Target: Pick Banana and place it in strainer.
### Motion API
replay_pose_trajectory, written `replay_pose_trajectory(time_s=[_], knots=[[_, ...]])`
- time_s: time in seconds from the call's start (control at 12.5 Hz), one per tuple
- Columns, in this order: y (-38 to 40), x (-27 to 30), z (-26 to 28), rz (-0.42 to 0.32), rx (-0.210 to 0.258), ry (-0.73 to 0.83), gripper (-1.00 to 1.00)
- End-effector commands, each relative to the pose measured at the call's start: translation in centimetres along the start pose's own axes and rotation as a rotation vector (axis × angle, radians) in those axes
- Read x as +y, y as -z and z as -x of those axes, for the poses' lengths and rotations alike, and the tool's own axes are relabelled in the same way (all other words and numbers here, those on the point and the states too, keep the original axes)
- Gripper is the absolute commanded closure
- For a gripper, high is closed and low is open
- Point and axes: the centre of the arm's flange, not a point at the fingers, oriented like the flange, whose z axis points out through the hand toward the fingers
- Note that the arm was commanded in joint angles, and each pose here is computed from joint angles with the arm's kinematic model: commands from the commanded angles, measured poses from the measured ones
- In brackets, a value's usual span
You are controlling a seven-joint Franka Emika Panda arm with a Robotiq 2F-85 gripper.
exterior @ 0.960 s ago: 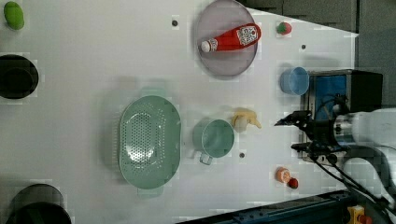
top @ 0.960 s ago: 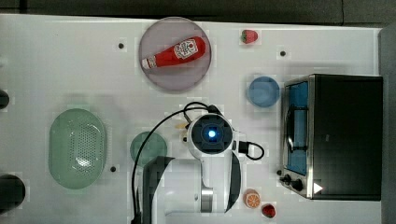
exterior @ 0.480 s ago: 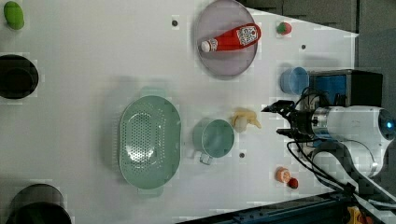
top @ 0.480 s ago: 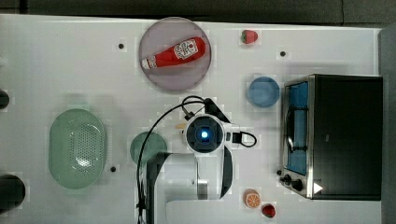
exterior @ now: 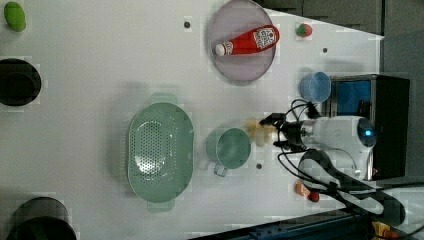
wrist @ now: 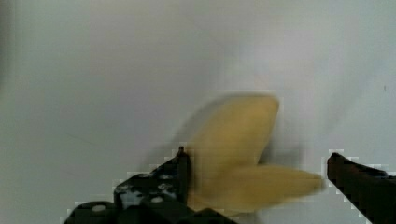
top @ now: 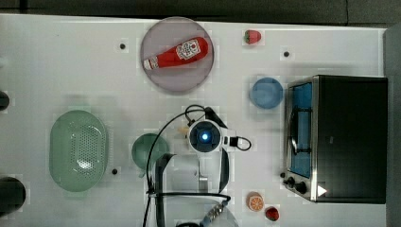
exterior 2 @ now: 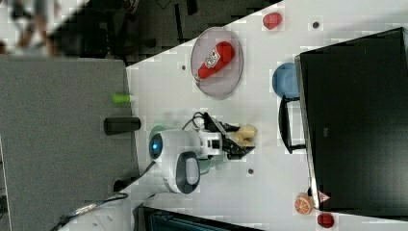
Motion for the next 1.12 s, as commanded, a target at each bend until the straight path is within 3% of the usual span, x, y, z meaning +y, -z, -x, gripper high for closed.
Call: replay_pose_trajectory(time_s=[0.08,0.48,0.8,1.12], knots=[[1.7,-2.2,0.6,-0.070,0.040,0.011,-0.69],[2.0,-2.2,0.6,-0.076,0.043,0.009,0.48],[2.6,-2.3,0.3,-0.088,0.053,0.006,0.48],[11.8,-2.6,-1.8,-0.185,0.130,-0.045,0.48]])
